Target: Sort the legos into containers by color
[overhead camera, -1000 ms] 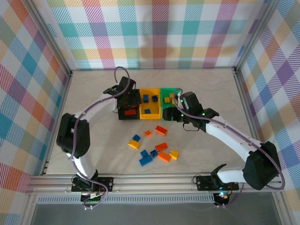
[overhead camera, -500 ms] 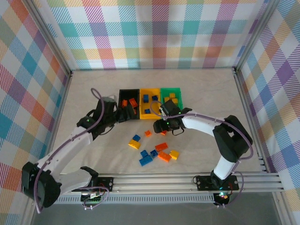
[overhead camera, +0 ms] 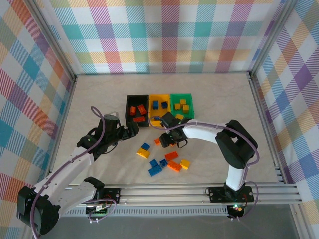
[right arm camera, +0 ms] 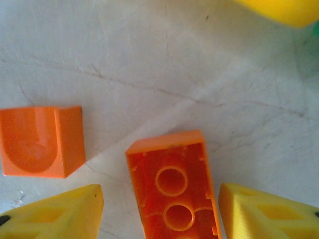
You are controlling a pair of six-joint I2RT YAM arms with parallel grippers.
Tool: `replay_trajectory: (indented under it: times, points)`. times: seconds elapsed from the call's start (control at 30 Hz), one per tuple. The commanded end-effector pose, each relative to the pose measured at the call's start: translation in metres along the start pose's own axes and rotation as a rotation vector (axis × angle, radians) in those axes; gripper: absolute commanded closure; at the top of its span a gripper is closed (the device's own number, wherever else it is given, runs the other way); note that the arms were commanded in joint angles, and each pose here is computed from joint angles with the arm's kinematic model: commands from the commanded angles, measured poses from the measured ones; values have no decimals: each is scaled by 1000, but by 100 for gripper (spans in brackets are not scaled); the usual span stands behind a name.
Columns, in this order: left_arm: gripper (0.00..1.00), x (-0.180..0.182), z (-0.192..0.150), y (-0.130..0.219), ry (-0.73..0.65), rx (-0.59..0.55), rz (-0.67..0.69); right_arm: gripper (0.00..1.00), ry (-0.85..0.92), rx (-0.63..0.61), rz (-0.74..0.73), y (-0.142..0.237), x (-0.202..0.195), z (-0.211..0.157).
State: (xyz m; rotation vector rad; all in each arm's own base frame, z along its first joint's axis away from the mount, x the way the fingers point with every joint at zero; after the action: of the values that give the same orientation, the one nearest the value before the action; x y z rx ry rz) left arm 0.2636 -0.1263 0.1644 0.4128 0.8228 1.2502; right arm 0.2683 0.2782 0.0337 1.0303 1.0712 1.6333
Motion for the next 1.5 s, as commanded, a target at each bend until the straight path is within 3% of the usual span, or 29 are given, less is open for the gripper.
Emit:
replay_trajectory:
  times: [0.0,0.27,0.53,0.67,0.77,1.0,1.1,1.23,1.33,1.47]
  points:
    - [0,6,-1,-2,14,-8,19,44,-16,6,-81,-5,-11,0]
    - [0,7,-8,-2,7,14,17,63,-1,-55,-20,15,5,10]
    - [0,21,-22,3,30,5,50,67,49,-189,226,93,68,53]
    - [0,28,-29,6,45,11,71,67,54,-224,308,106,105,91]
    - [0,29,-33,9,53,15,67,67,58,-253,320,105,126,123]
    - [0,30,-37,15,57,19,61,66,8,-257,230,63,138,185]
    - [0,30,-35,20,53,10,60,66,6,-244,189,48,141,198]
    - [0,29,-33,25,48,3,58,56,2,-231,157,35,144,207]
    - [0,28,-30,27,47,0,50,46,5,-253,182,47,151,213]
    - [0,25,-26,30,41,-10,40,39,6,-333,228,81,156,224]
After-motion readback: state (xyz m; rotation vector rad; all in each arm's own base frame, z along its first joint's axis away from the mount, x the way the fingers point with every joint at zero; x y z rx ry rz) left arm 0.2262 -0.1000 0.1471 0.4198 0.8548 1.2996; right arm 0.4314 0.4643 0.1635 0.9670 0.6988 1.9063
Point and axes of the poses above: each hand's point on the last joint's axis, 136 mm out from that joint toward the fingers, its own y axis back along the fingers, its own x axis along the line the jaws close on, z = x × y, the point moved 1 cm from there along y, back along the fingers, and after that the axes turned 14 degrees about -y, right-handed, at the moved point
